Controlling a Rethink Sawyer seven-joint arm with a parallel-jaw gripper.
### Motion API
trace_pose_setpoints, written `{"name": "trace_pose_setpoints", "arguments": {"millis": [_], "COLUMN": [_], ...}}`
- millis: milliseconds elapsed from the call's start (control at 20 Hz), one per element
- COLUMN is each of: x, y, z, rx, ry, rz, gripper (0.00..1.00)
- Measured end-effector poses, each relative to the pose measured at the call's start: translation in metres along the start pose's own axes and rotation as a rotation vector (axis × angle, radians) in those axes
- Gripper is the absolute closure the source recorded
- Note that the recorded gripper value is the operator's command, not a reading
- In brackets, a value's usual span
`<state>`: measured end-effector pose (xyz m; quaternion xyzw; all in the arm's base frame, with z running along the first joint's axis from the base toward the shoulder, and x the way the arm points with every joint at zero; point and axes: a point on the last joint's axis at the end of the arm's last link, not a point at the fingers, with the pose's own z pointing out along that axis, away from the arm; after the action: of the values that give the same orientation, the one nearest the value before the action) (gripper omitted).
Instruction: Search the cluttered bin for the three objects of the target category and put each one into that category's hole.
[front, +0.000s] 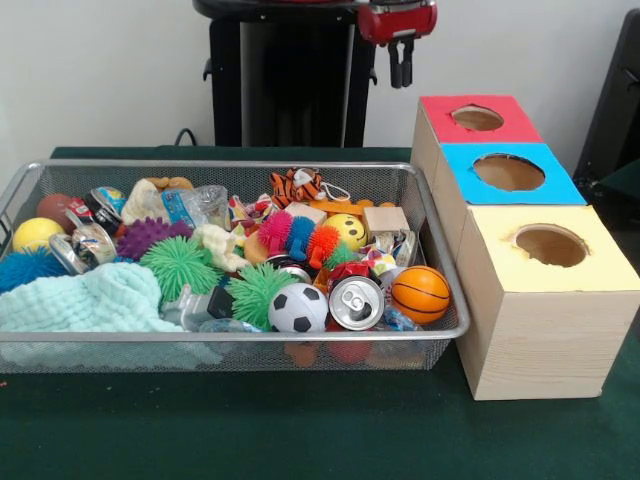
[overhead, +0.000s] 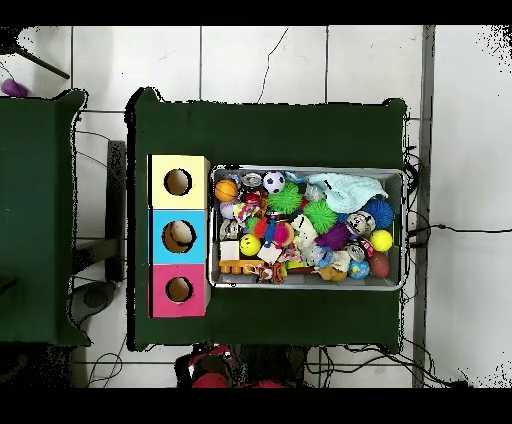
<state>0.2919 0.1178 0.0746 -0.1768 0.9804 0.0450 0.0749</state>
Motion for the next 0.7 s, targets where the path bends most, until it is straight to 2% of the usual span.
{"name": "trace_pose_setpoints", "arguments": {"millis": [300,500,700], "x": [0.008,0.013,0.016], "y": [0.014,0.022,0.016], "z": [-0.004,-0.014,-0.022], "rx": [0.049,0.058,0.06], "ry": [0.042,0.06,0.096], "rz": [0.049,0.068,0.094], "gripper": [1.0,1.0,1.0]}}
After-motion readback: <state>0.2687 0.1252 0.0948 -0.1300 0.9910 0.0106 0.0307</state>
